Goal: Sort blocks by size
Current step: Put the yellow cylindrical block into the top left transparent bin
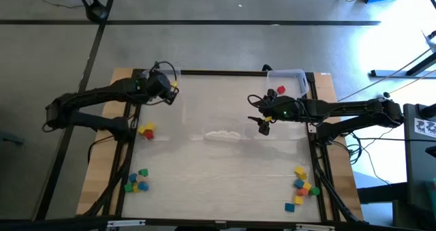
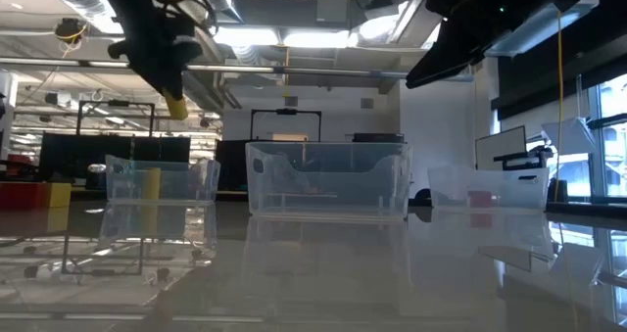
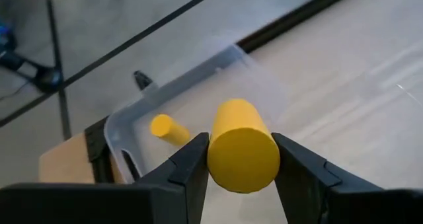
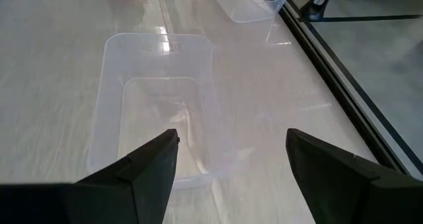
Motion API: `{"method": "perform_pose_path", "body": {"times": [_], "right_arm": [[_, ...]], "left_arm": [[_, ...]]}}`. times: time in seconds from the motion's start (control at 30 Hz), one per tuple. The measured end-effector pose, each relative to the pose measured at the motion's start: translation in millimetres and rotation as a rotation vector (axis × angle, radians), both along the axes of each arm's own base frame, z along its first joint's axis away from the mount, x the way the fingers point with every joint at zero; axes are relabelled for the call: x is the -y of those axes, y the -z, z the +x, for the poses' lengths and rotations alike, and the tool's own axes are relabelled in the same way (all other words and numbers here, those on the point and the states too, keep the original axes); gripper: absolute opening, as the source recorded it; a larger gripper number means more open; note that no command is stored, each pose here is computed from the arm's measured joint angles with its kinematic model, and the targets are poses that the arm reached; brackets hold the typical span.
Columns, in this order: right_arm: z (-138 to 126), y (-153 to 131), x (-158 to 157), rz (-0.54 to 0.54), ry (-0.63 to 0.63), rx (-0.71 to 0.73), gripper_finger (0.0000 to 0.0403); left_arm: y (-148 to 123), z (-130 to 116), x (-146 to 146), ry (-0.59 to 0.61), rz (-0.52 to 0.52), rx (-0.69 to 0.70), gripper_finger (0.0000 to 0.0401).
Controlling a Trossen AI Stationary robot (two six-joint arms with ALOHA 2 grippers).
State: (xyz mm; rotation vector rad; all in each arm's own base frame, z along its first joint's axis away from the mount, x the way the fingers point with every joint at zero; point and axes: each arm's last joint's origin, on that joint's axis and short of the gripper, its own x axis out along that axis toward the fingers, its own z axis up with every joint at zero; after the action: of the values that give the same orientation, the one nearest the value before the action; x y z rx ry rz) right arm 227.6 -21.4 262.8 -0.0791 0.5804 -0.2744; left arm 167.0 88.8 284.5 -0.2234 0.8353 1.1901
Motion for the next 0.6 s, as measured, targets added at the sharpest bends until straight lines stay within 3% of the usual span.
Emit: {"method": "perform_pose_path", "body": {"times": [0.33,0.6], "right_arm": [[0.0,0.0,0.0,0.000,0.000,0.000,0.0280],[0.0,-0.1,0.0,0.000,0.000,0.000,0.0280]], "left_arm": [[23.6,-0.4,-41.0,-0.151,-0.070,-0.137,0.0139],[54.0,12.2,-60.8,-0.105,-0.291,-0.161,0.0139]]}}
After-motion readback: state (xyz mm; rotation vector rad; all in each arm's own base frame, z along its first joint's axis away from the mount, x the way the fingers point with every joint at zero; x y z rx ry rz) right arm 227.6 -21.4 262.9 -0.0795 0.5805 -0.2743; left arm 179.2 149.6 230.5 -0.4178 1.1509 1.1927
